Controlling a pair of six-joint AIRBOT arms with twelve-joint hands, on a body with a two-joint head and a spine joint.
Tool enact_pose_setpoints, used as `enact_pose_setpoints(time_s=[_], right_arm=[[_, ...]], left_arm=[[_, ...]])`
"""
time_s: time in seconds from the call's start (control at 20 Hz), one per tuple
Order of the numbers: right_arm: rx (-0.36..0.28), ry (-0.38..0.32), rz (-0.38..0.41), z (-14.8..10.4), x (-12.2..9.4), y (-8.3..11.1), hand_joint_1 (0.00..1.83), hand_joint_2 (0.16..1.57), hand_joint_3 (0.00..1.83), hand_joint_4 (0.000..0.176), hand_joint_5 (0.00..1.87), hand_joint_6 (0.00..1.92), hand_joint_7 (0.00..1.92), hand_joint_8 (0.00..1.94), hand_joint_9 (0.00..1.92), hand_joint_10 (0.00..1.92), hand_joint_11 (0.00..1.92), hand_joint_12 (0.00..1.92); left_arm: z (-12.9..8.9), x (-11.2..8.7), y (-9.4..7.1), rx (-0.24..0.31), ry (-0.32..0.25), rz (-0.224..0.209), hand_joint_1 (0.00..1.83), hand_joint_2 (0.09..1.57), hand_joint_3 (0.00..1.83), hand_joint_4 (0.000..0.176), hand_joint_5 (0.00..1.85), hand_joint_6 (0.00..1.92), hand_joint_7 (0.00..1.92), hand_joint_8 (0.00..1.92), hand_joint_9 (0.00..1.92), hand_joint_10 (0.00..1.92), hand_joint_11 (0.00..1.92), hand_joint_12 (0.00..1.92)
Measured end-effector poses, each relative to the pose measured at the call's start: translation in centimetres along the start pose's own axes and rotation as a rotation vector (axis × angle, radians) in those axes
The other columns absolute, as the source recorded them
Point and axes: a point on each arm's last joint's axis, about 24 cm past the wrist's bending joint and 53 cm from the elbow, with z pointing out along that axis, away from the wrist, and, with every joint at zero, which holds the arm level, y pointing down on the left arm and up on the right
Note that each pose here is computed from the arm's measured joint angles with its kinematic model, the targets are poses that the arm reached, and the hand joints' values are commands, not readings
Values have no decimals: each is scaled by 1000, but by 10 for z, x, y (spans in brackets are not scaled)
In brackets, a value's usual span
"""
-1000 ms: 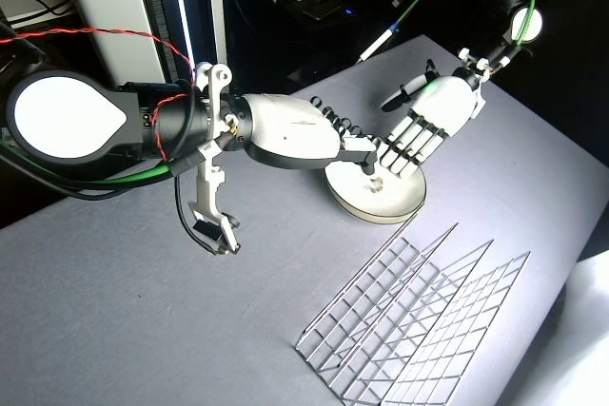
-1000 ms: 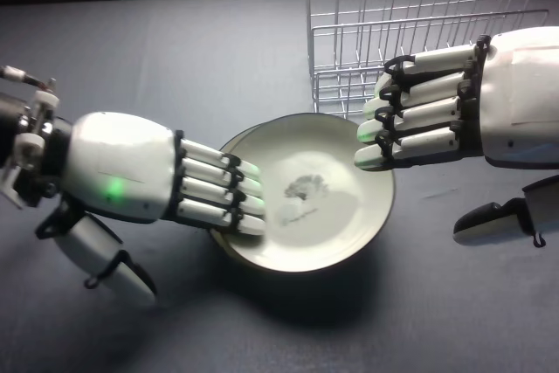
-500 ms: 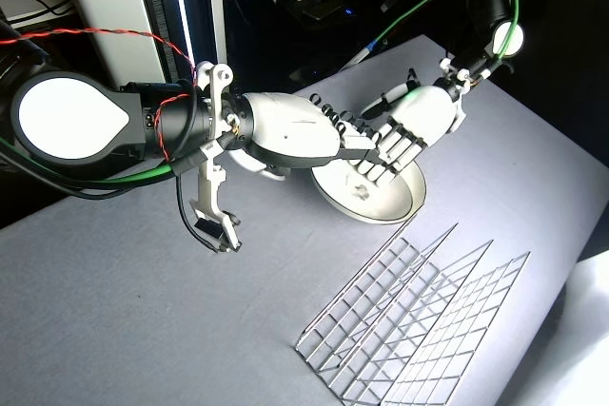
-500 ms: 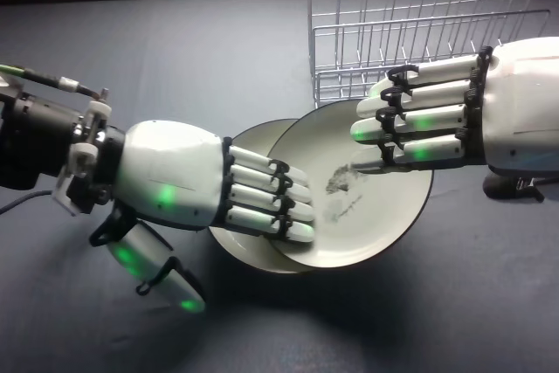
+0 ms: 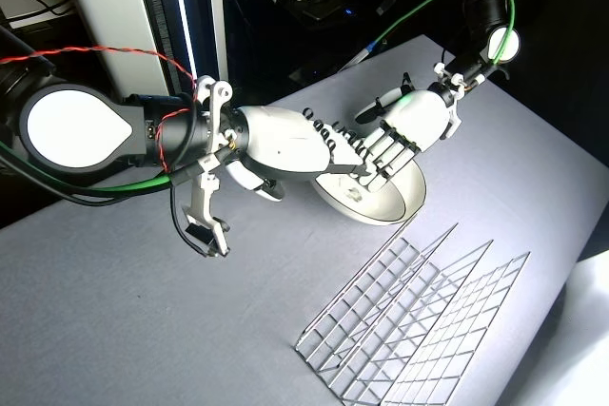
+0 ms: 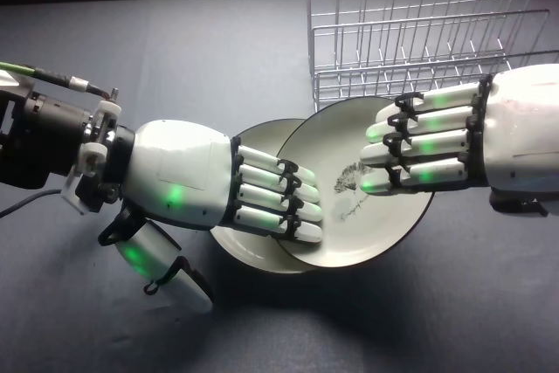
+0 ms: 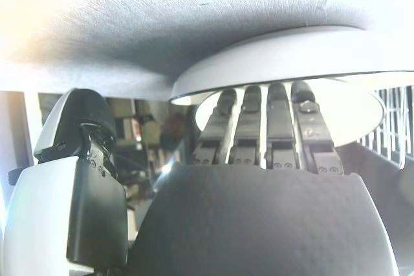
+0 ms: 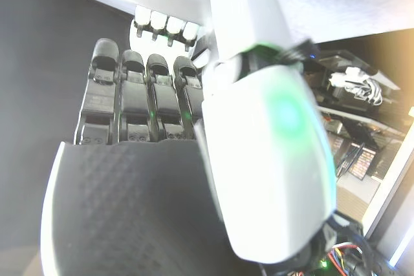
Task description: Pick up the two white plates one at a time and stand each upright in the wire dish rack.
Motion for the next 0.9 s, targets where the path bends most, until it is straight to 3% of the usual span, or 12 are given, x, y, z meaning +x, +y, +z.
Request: enact_pose_setpoints(time_s=[0.45, 0.7, 0.9], right_arm=[[-2, 28, 21, 18, 16, -2, 1381, 1110, 3, 0, 192, 4, 129, 3, 142, 6, 0, 476], [22, 50, 29, 26, 28, -16, 1382, 1100, 0, 0, 212, 5, 155, 5, 157, 7, 0, 488], [4, 50, 33, 38, 32, -15, 1387, 1071, 0, 0, 400, 21, 367, 11, 344, 29, 0, 884]], left_arm=[[0, 0, 0, -1, -2, -3, 0, 1174, 0, 0, 0, 0, 0, 0, 0, 0, 0, 0], [-1, 1, 0, -3, -4, -11, 0, 1166, 0, 0, 0, 0, 0, 0, 0, 0, 0, 0], [-1, 0, 0, -4, -8, -15, 0, 1165, 0, 0, 0, 0, 0, 0, 0, 0, 0, 0]])
